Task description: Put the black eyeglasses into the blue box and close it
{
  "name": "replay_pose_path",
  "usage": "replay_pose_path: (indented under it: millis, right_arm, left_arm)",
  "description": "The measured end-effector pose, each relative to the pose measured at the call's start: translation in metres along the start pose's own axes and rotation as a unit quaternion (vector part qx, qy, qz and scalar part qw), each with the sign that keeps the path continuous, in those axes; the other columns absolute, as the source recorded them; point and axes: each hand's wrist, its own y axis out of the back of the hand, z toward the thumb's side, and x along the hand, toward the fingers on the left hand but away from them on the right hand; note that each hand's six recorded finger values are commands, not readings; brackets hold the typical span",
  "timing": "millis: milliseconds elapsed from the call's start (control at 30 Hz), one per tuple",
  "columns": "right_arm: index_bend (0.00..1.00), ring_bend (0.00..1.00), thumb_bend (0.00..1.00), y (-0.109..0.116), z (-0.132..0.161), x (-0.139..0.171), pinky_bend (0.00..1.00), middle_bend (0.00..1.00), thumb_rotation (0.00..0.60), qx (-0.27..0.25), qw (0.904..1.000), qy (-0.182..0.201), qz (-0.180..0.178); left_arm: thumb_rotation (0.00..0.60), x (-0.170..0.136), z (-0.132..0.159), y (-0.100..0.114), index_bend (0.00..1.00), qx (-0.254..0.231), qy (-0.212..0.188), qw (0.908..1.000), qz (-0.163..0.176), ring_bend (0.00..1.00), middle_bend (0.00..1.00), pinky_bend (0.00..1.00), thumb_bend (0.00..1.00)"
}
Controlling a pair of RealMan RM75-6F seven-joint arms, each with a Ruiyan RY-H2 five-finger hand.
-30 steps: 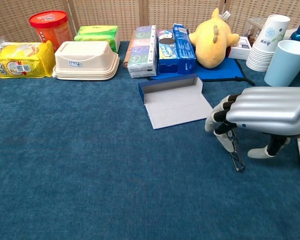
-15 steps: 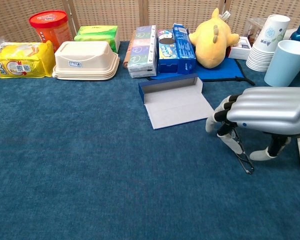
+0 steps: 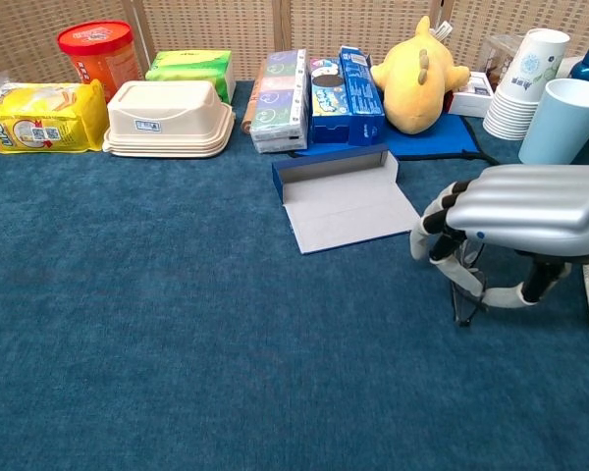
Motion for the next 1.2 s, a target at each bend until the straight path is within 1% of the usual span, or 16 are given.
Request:
replay_pose_path:
  millis: [367, 533, 700, 967, 1200]
  right_arm:
    - [0.64, 0.27, 0.32, 0.019, -0.005, 0.003, 0.23, 0.31, 0.6, -0.033, 0.9987, -0.022, -0.033]
    - [0.64, 0.28, 0.33, 0.034, -0.006, 0.003, 0.23, 0.31, 0.6, -0.07, 0.9951, -0.035, -0.06]
    - [0.64, 0.29, 0.33, 0.05, -0.008, 0.0, 0.23, 0.31, 0.6, -0.09, 0.9911, -0.046, -0.087]
    - [0.63, 0.29, 0.33, 0.07, -0.01, -0.009, 0.23, 0.31, 0.6, -0.105, 0.9865, -0.056, -0.112]
    - [0.63, 0.29, 0.32, 0.087, -0.01, -0.025, 0.23, 0.31, 0.6, -0.106, 0.9842, -0.056, -0.13]
  left_arm:
    - [0.59, 0.002, 0.003, 0.001, 0.18, -0.001, -0.008, 1.0, 0.002, 0.08, 0.11, 0.0, 0.28]
    - [0.587, 0.003, 0.006, 0.001, 0.18, -0.001, -0.011, 0.9999, 0.003, 0.08, 0.11, 0.0, 0.28]
    - [0.585, 0.005, 0.009, 0.001, 0.18, -0.002, -0.016, 0.9999, 0.003, 0.08, 0.11, 0.0, 0.28]
    - [0.586, 0.007, 0.011, 0.0, 0.18, -0.003, -0.021, 0.9998, 0.003, 0.08, 0.11, 0.0, 0.28]
    - [0.586, 0.007, 0.01, 0.0, 0.18, -0.004, -0.02, 0.9998, 0.003, 0.08, 0.11, 0.0, 0.28]
